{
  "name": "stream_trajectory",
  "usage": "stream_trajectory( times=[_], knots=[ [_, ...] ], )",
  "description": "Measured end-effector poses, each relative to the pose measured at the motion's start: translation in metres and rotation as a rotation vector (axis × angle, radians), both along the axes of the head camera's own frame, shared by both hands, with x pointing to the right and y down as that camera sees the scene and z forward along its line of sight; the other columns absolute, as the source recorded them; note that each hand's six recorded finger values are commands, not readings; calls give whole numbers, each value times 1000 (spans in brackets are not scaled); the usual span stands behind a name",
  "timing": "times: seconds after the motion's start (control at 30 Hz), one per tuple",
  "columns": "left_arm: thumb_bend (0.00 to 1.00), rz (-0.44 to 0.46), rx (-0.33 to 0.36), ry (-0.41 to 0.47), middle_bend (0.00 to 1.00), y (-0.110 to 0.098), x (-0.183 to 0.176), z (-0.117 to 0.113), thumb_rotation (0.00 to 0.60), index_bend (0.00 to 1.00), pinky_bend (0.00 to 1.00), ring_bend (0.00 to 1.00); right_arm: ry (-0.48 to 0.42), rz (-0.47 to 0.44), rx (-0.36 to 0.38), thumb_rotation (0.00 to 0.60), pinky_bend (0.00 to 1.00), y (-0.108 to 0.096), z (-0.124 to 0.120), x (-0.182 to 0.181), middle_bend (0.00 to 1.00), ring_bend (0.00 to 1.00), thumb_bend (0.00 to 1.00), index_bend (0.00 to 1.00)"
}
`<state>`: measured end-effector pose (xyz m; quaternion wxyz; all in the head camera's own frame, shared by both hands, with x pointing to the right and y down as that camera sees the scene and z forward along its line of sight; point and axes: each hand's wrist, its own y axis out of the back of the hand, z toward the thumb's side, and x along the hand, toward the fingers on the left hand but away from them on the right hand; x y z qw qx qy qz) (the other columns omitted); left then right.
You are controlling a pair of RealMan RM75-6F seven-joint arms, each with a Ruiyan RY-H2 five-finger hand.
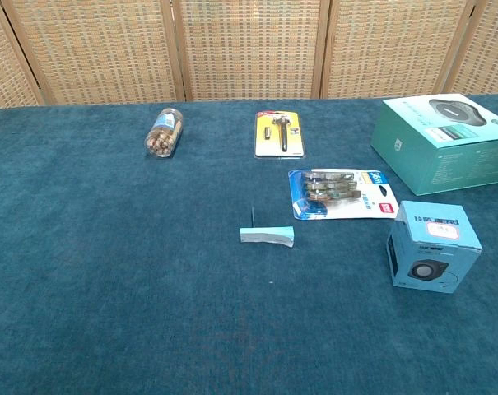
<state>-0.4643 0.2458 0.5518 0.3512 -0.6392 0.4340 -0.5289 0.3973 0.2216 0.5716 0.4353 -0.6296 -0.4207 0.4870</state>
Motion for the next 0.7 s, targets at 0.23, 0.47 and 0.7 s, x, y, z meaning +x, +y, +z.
stream_trajectory(
  times=[0.23, 0.47, 0.7],
  knots=[
    [0, -1, -10, -3, 0, -1, 0, 2, 600, 0, 0, 0, 2, -3, -15, 600, 0, -1, 4, -1, 0, 0, 0, 0],
    [0, -5, -11, 2, 0, -3, -1, 2, 600, 0, 0, 0, 11, 4, -11, 600, 0, -2, 4, 0, 0, 0, 0, 0],
    [0, -3, -18, 4, 0, -2, -1, 3, 600, 0, 0, 0, 4, 6, -3, 600, 0, -2, 1, -1, 0, 0, 0, 0]
  ],
)
